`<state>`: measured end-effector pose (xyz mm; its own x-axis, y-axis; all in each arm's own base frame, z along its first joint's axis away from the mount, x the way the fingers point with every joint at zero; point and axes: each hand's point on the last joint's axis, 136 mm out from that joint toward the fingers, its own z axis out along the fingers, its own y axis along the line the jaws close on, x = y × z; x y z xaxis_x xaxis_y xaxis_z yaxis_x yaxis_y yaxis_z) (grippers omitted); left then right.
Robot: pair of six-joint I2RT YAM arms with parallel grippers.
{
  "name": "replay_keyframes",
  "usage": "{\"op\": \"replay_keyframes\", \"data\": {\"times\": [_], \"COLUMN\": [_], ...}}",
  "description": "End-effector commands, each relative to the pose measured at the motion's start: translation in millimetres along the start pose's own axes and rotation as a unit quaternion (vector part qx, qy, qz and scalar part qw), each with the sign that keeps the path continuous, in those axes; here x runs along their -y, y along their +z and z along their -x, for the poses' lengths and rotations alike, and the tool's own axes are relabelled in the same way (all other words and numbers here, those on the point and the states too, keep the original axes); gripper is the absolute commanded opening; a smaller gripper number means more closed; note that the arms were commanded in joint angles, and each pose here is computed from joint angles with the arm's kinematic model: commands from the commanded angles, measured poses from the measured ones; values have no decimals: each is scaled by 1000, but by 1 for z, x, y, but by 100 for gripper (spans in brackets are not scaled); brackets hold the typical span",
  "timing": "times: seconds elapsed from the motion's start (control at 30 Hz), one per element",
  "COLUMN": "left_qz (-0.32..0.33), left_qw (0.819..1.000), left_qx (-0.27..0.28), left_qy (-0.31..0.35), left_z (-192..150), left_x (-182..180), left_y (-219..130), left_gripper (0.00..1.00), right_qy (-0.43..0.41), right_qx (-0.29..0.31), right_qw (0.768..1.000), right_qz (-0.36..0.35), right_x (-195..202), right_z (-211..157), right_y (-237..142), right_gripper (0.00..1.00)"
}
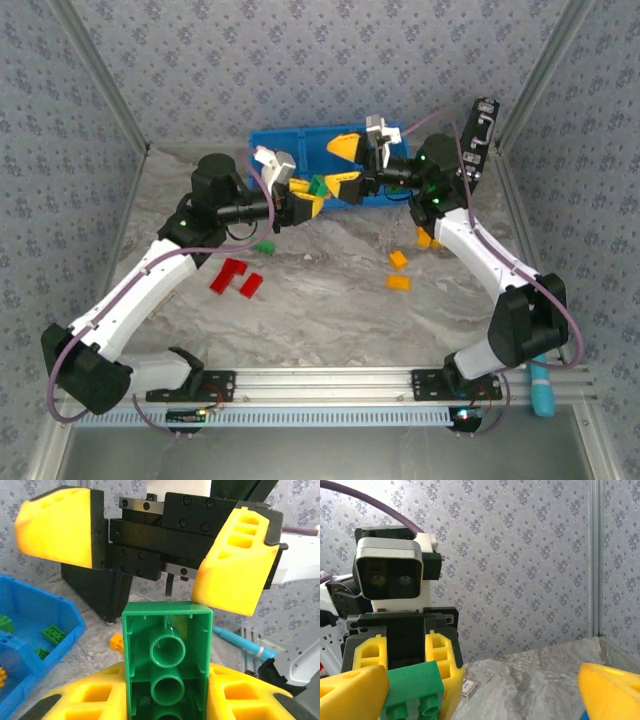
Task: Sort the legos into containers by color
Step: Place the lego in the container.
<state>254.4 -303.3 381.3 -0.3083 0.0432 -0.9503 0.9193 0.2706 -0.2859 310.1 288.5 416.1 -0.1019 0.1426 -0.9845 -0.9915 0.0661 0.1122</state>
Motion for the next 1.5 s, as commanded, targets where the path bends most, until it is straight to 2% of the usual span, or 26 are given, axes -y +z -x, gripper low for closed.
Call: {"op": "replay_keyframes", "data": {"times": [0.0,0.23,0.53,0.8,0.97,1.23,1.4,1.47], "left_qz": [-52,-45,-40,-46,-42,-36,-41,-45], "left_qw": [997,997,996,994,996,996,996,996], "left_qx": [52,45,47,55,37,35,27,22], "left_qy": [32,42,68,80,70,75,74,70], "left_z": [46,45,53,56,44,39,34,31], "left_x": [27,28,34,39,36,41,42,42], "left_y": [-3,-5,-12,-15,-13,-15,-11,-9], "left_gripper": [28,28,28,28,28,28,28,29], "right_qy": [-40,-53,-72,-66,-69,-66,-64,-65], "right_qx": [-16,-30,-81,-93,-90,-87,-89,-89], "right_qw": [997,991,981,978,979,977,975,973], "right_qz": [59,115,163,174,171,181,193,200], "right_x": [-28,-49,-81,-85,-83,-85,-90,-95], "right_z": [-6,1,3,2,9,22,23,22], "right_y": [12,17,6,6,4,6,7,8], "right_gripper": [99,97,92,72,69,49,44,35]}}
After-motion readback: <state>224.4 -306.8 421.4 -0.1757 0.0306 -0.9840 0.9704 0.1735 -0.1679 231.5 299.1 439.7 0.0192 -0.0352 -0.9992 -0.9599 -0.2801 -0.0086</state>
